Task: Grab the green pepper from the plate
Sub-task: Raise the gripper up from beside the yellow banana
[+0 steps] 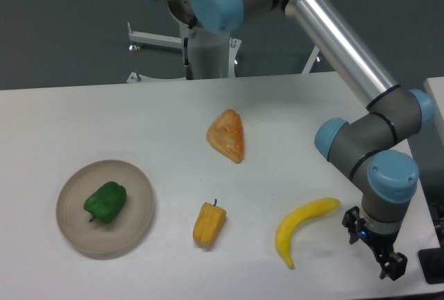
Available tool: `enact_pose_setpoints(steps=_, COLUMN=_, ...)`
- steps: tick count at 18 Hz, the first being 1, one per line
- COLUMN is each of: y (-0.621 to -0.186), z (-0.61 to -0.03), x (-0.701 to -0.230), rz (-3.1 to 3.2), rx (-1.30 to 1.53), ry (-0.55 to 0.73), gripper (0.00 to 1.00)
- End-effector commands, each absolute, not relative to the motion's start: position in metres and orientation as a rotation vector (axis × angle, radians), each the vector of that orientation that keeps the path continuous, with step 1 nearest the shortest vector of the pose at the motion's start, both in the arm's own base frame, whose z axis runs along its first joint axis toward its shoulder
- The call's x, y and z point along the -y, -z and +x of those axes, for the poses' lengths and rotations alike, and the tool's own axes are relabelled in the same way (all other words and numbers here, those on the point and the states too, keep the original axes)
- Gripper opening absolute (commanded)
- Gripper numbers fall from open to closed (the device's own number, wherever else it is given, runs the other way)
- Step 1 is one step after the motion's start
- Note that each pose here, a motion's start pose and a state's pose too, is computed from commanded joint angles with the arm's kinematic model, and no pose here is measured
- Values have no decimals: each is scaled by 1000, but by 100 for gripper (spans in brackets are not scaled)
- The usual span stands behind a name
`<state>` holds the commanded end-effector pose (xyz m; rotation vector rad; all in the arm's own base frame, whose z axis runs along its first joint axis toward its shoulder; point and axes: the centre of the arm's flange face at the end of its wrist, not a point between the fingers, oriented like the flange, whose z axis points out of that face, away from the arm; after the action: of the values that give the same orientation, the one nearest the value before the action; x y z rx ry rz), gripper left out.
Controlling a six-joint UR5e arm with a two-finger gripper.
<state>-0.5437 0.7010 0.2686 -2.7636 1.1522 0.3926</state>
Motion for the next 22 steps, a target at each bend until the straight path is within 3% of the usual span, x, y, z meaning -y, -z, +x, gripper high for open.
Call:
enact_pose_setpoints(steps=11, y=-279, z=-520, x=-705, rz=-2765, rx=-1139, ry=-369, gripper=100)
enact_pose_setpoints(steps=22, y=-321, z=-470, x=-689, rz=-2805, rx=-1011, ry=-309, gripper=100)
